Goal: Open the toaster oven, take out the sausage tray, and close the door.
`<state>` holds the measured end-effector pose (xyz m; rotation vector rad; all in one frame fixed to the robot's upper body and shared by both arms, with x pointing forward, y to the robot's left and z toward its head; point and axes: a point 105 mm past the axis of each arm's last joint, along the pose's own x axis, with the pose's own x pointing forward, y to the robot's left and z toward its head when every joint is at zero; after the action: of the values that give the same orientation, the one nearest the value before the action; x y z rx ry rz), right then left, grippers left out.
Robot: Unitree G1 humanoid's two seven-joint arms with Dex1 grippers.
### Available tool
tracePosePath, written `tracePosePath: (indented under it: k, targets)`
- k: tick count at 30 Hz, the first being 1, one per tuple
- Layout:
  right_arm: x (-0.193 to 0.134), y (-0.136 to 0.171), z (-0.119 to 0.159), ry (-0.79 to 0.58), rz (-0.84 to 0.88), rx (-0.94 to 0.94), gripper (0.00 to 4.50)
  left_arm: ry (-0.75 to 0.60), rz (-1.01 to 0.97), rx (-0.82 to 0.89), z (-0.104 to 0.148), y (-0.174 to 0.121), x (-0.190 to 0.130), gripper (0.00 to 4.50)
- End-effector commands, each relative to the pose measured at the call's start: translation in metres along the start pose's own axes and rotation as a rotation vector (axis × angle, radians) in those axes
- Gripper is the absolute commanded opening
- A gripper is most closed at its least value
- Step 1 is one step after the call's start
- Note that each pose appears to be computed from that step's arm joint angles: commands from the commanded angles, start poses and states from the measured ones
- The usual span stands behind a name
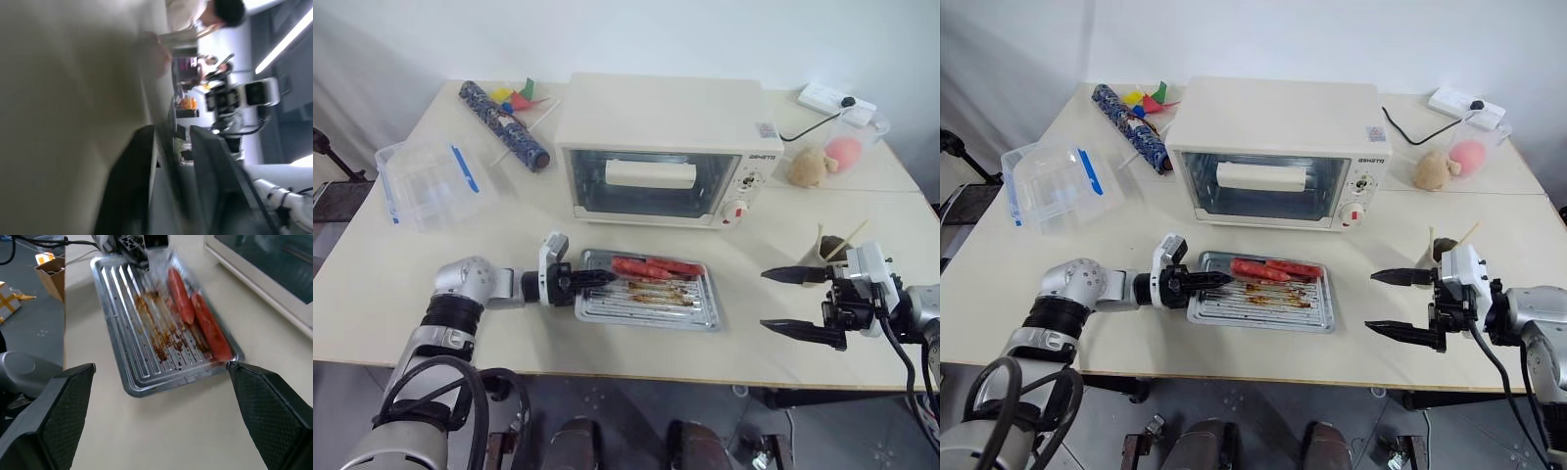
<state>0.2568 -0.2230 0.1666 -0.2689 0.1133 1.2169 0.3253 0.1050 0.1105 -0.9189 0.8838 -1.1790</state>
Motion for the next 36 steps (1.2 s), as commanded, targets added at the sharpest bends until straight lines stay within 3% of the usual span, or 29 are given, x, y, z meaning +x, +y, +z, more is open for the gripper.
tracePosePath:
  k: [1, 8, 15, 20, 28, 31, 36]
  targets:
    - [-0.004, -0.001, 0.014, -0.016, -0.021, -0.046, 4.50, 0.032, 0.040, -0.052, -0.009, 0.015, 0.001, 2.37]
    - [0.001, -0.003, 0.016, -0.021, -0.020, -0.054, 4.50, 0.026, 0.070, -0.043, -0.005, 0.019, -0.008, 4.45]
    - [0.005, -0.005, 0.012, -0.001, 0.007, -0.053, 4.50, 0.000, 0.138, 0.009, 0.005, 0.015, -0.041, 4.48]
    - [0.008, -0.007, 0.012, 0.004, 0.033, -0.063, 4.50, 0.024, 0.222, 0.167, 0.016, 0.006, -0.072, 4.48]
    - [0.016, -0.008, 0.014, 0.021, 0.097, -0.093, 4.50, -0.099, 0.136, 0.848, 0.052, -0.052, -0.110, 4.48]
    - [0.019, -0.006, 0.013, 0.034, 0.117, -0.106, 4.50, -0.082, 0.211, 1.106, 0.045, -0.048, -0.117, 4.48]
    - [0.020, -0.008, 0.005, 0.086, 0.114, -0.148, 4.50, 0.107, 0.150, 1.195, 0.004, -0.035, -0.128, 4.48]
